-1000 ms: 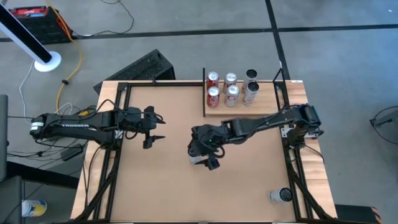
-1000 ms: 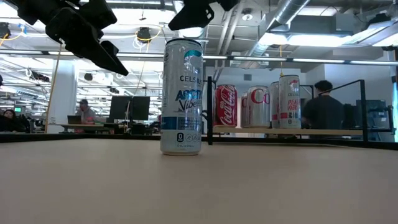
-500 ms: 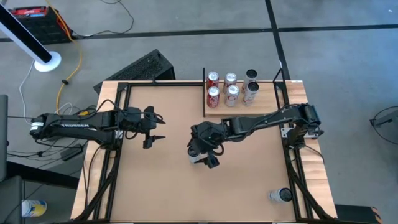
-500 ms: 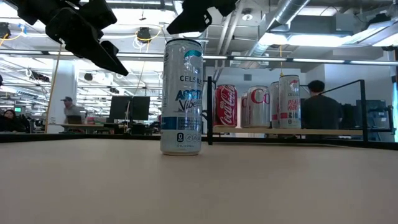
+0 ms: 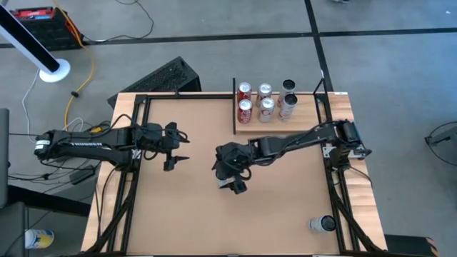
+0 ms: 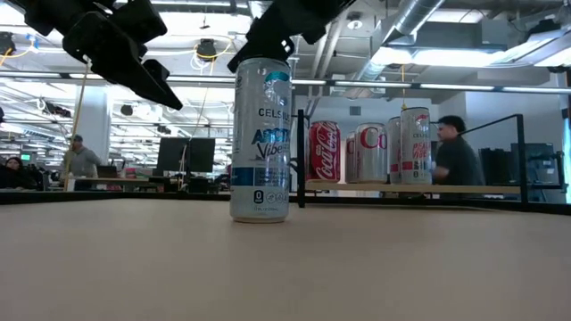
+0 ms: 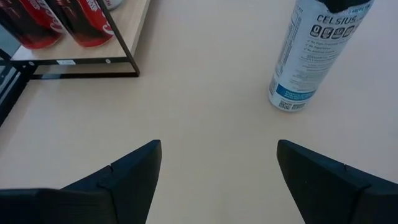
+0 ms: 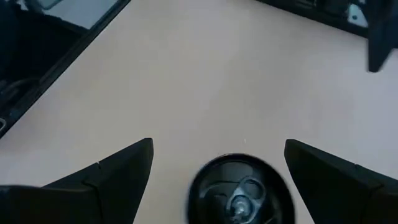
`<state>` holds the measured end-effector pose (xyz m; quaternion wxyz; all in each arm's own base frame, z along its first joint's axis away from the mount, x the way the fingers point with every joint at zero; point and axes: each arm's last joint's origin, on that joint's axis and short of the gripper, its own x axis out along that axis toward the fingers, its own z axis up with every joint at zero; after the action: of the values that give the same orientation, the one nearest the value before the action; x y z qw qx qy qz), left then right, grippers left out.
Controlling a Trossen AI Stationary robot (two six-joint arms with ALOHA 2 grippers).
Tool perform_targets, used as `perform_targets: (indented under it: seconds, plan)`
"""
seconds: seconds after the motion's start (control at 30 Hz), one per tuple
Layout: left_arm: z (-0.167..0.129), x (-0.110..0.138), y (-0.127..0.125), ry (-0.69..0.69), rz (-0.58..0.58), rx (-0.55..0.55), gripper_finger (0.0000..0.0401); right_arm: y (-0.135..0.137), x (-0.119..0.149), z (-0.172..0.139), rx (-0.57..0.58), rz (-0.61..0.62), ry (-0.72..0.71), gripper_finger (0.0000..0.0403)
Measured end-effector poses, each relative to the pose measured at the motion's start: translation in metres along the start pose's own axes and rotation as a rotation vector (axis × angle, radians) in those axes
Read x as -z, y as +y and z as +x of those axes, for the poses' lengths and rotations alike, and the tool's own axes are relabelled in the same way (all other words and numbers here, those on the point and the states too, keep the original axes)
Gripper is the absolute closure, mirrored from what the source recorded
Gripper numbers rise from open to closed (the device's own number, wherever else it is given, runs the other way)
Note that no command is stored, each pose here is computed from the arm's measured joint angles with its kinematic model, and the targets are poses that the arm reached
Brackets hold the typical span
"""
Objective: Place canned beverage on shelf
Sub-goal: Put the left blue white soda can on the shelf
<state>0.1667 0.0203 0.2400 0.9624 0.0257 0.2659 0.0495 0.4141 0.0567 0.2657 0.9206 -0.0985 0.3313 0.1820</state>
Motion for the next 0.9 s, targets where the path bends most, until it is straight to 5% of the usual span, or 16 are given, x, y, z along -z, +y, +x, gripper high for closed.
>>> perform_targets:
  seconds: [0.9]
  plan:
    - [0.0, 0.0, 0.0, 0.003, -0.003, 0.011, 0.0097, -0.002, 0.011, 0.011, 0.063, 0.081, 0.084, 0.0016]
